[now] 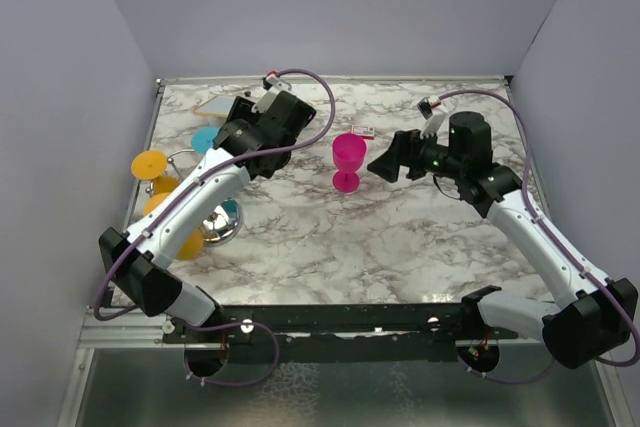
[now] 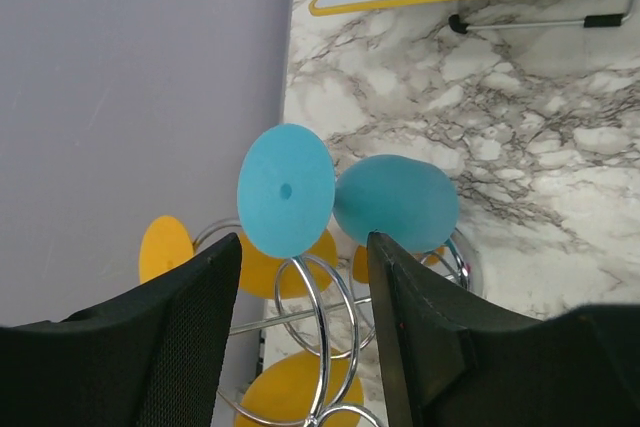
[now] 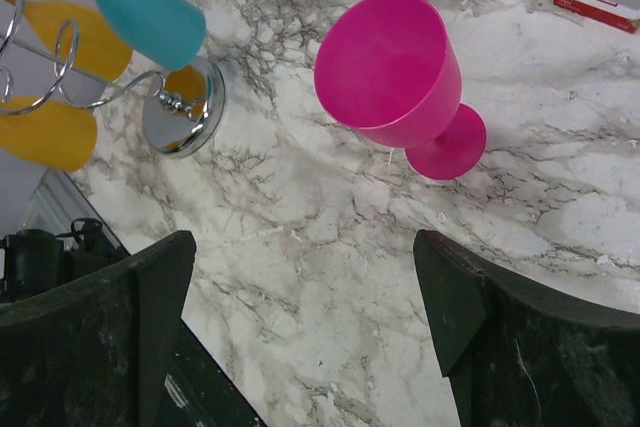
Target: Take the wine glass off the wine glass rack
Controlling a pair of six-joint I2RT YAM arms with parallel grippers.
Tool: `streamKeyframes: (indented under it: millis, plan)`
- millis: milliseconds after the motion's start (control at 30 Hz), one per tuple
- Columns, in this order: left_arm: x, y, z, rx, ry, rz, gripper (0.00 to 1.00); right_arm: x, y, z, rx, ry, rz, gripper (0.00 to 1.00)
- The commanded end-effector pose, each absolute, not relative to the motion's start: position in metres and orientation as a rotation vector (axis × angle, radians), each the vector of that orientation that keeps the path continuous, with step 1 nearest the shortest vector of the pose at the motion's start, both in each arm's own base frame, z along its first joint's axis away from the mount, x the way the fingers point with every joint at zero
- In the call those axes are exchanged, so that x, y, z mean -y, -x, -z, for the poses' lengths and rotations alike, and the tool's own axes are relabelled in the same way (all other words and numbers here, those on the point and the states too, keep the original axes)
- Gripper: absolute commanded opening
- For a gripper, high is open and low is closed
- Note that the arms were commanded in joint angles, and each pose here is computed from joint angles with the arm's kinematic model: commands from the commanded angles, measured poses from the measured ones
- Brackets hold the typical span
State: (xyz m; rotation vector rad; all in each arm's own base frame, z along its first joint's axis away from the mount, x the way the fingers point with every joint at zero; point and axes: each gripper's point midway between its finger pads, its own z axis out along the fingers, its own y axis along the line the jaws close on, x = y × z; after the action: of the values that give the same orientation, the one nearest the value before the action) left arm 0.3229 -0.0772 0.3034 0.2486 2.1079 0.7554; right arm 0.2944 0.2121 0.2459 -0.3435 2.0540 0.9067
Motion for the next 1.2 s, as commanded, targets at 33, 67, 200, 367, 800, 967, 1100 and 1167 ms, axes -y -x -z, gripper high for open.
streamKeyframes:
  millis: [33,67,200,367,800,967,1100,1167]
  plan:
    - [0.058,-0.328,-0.285,-2.124,-0.247,-0.913,0.54,-0.204,-0.296,-0.248,-2.029,0.359,-0.842,0.92]
    - [0.056,-0.330,-0.280,-2.132,-0.249,-0.925,0.53,-0.204,-0.295,-0.247,-2.030,0.363,-0.843,0.92]
    - [0.051,-0.337,-0.268,-2.153,-0.236,-0.955,0.47,-0.204,-0.295,-0.243,-2.033,0.365,-0.839,0.92]
    - [0.050,-0.341,-0.264,-2.155,-0.241,-0.975,0.44,-0.204,-0.295,-0.239,-2.041,0.366,-0.835,0.93]
    - [0.046,-0.345,-0.261,-2.157,-0.243,-1.003,0.35,-0.204,-0.296,-0.236,-2.041,0.357,-0.840,0.93]
    - [0.046,-0.348,-0.258,-2.164,-0.246,-1.015,0.33,-0.205,-0.295,-0.237,-2.038,0.360,-0.846,0.93]
    - [0.044,-0.350,-0.256,-2.169,-0.244,-1.027,0.33,-0.204,-0.295,-0.238,-2.035,0.358,-0.843,0.93]
    - [0.044,-0.351,-0.257,-2.167,-0.242,-1.024,0.31,-0.204,-0.295,-0.238,-2.036,0.355,-0.842,0.93]
